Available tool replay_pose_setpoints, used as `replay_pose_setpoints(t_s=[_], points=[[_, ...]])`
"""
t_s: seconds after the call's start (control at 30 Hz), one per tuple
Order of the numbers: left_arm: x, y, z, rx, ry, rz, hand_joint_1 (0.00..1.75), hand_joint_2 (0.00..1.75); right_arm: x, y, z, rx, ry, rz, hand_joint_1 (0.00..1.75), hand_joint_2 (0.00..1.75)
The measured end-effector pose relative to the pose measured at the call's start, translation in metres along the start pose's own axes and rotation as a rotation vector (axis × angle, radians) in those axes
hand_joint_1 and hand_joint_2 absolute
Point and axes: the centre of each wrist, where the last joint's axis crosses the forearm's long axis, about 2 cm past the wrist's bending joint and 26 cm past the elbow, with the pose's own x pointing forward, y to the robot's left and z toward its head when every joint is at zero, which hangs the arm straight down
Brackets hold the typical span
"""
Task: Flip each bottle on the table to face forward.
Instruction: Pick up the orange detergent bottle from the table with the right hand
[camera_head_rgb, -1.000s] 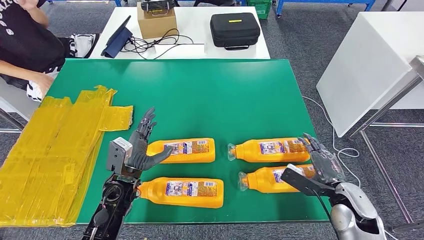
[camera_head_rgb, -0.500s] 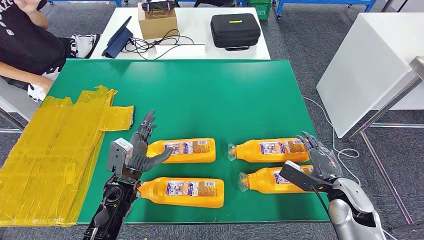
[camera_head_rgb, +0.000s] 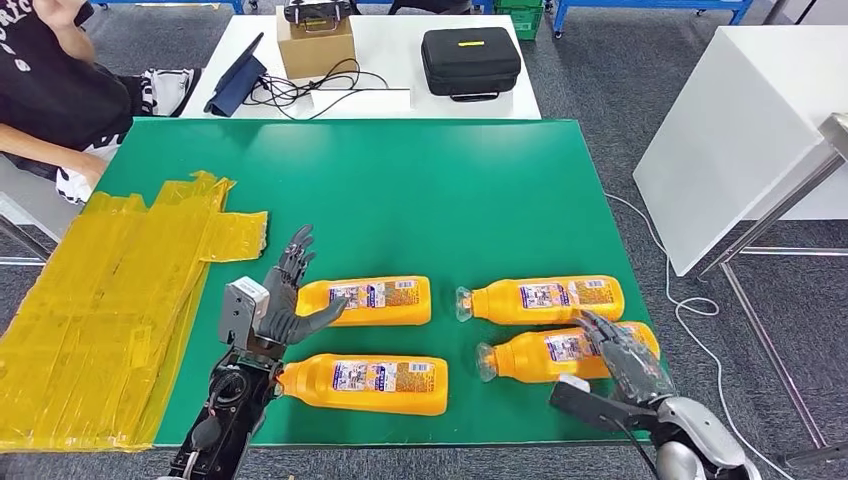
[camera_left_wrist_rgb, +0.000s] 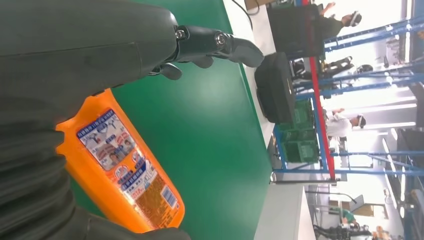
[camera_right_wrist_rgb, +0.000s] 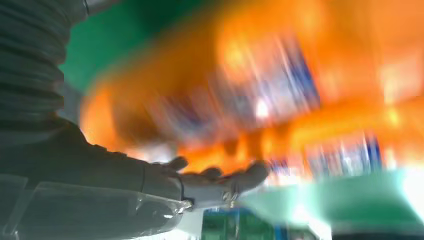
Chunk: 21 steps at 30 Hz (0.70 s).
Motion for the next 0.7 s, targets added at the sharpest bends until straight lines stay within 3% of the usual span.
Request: replay_pose_setpoints(t_s=[0.23,0.7], points=[[-0.001,0.003,-0.001,0.009,0.003,0.006,0.00,1.75,0.010,0.001,0.012,0.045,-0.066,0.008,0.00,1.75],[-0.002,0.004,-0.004,0.006,0.014,0.016,0.00,1.75,0.000,-0.002,0.018,0.065,0.023,0.050,0.00,1.75]])
